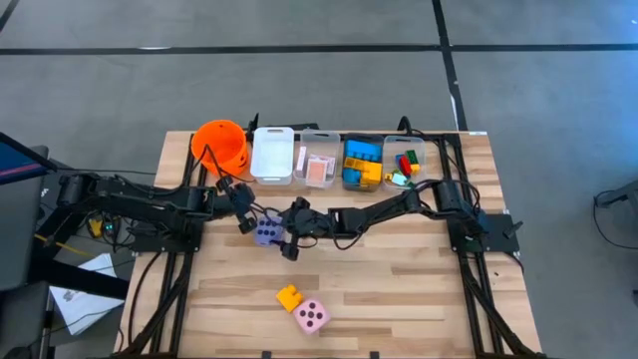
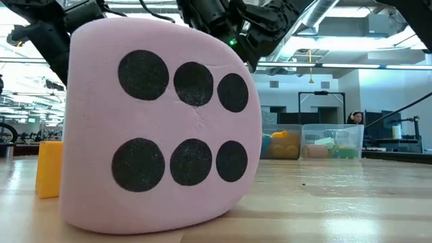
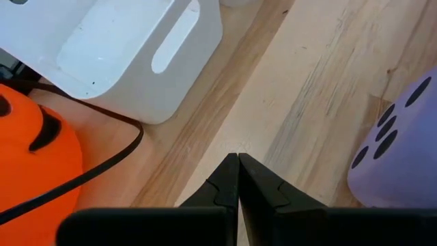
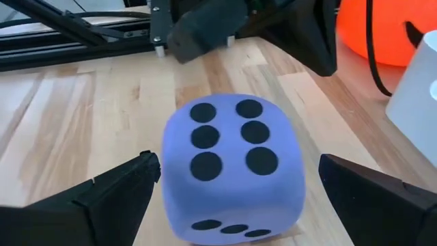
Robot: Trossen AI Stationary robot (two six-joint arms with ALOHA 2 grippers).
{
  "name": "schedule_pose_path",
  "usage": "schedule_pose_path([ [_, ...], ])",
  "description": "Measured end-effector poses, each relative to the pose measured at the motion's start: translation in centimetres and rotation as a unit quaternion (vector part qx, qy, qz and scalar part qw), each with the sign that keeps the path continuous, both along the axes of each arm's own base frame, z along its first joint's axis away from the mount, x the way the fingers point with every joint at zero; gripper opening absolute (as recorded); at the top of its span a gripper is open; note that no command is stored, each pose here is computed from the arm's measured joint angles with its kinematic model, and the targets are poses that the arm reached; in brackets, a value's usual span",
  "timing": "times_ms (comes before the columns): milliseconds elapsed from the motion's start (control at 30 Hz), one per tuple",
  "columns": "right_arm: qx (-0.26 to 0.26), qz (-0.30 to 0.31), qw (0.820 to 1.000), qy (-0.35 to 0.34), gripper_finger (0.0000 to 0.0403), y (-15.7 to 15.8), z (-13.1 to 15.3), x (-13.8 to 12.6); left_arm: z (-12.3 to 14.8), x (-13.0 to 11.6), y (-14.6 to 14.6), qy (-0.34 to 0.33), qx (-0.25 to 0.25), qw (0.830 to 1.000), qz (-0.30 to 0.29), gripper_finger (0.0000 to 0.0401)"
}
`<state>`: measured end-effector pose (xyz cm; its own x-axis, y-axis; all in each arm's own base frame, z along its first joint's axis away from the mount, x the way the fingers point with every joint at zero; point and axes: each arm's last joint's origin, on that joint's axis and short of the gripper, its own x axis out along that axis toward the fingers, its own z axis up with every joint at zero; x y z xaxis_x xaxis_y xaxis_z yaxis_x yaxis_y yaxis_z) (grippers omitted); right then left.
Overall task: Pick & Place Toys
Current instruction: Put the purple die into the white bin
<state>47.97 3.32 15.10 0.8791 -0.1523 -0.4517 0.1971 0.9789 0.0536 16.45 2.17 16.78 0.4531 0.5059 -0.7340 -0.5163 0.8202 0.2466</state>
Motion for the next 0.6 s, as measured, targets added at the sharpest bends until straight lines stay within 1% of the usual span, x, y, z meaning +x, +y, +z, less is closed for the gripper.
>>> schedule_pose_path([
  [133, 0.008, 0.015, 1.000, 0.001, 0.0400, 0.07, -0.02, 0.01, 0.00, -0.01, 0.00, 0.000, 0.000, 1.000, 0.000, 0.0000],
  [300, 0.013, 0.026, 0.999, 0.020, 0.0400, -0.04, -0.27, -0.16, 0.00, -0.01, 0.00, 0.000, 0.000, 1.000, 0.000, 0.0000],
  [600, 0.017, 0.023, 0.999, 0.021, 0.0400, -0.26, -0.29, -0.16, 0.00, -0.01, 0.00, 0.000, 0.000, 1.000, 0.000, 0.0000],
])
